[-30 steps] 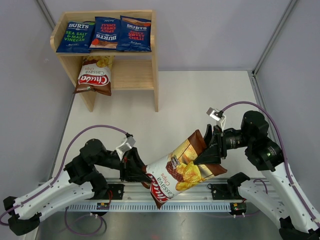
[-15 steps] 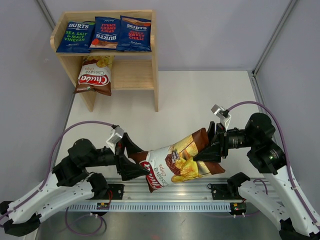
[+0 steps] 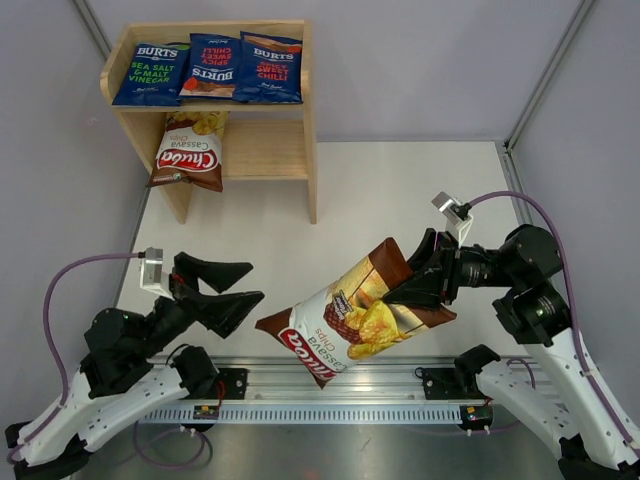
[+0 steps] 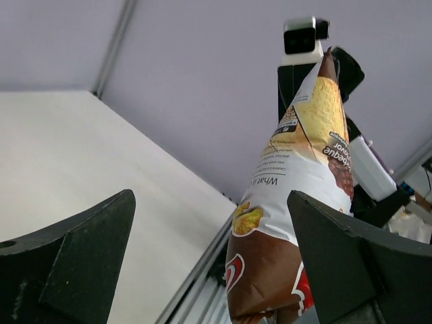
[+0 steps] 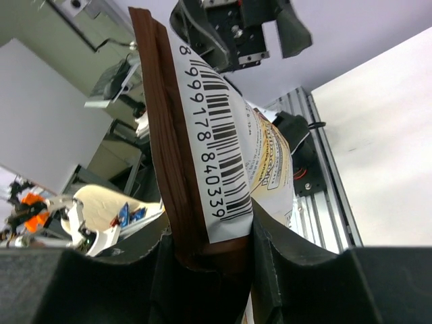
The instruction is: Place and organize the chips bags onto the shelf
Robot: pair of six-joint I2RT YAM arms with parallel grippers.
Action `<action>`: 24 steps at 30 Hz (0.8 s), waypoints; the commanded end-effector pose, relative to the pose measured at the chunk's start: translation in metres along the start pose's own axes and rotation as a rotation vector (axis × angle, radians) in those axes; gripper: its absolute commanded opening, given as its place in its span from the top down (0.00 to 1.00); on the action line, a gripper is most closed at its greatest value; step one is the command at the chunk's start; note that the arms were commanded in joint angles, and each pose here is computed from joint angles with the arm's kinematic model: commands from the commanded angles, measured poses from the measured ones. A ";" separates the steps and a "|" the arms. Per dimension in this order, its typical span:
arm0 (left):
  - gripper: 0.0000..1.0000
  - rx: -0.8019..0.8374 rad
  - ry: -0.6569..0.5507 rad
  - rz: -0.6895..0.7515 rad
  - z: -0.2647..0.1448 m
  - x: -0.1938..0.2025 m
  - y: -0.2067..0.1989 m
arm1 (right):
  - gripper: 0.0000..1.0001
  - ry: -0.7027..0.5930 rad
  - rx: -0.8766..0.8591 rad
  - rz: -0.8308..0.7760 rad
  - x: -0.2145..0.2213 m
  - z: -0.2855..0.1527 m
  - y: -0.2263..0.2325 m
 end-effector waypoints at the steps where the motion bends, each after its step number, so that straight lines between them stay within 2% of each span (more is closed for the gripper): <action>1: 0.01 -0.121 -0.141 -0.035 -0.010 -0.014 0.023 | 1.00 -0.114 0.009 -0.054 -0.034 0.004 0.016; 2: 0.01 -0.043 -0.137 -0.032 -0.012 -0.010 0.012 | 1.00 -0.126 0.017 -0.049 -0.037 0.005 0.015; 3: 0.01 0.025 -0.186 -0.035 -0.014 -0.017 0.001 | 1.00 -0.139 0.027 -0.036 -0.041 0.006 0.012; 5: 0.01 0.164 -0.173 -0.021 -0.019 0.001 -0.014 | 1.00 -0.203 0.062 -0.032 -0.054 0.007 0.010; 6: 0.01 0.240 -0.242 -0.016 -0.029 -0.010 -0.027 | 1.00 -0.224 0.074 -0.018 -0.059 0.007 0.008; 8: 0.01 0.343 -0.237 -0.005 -0.034 0.006 -0.036 | 1.00 -0.293 0.071 -0.033 -0.074 0.008 0.010; 9: 0.01 0.381 -0.271 -0.018 -0.037 0.002 -0.041 | 1.00 -0.309 0.063 -0.002 -0.078 0.009 0.009; 18: 0.01 0.426 -0.234 -0.035 -0.018 0.016 -0.043 | 1.00 -0.295 -0.113 0.007 -0.094 0.020 0.028; 24: 0.01 0.645 -0.248 -0.023 -0.027 0.005 -0.078 | 1.00 -0.255 -0.102 -0.015 -0.086 0.020 0.025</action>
Point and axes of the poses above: each gripper's point midway between its finger pads, its own z axis out along the fingers, its own y axis along the line the jaws close on, x = y × z, the point moved 1 cm from there along -z, back along the fingers, and after that the axes turned 6 degrees about z, right-handed, at the moved point
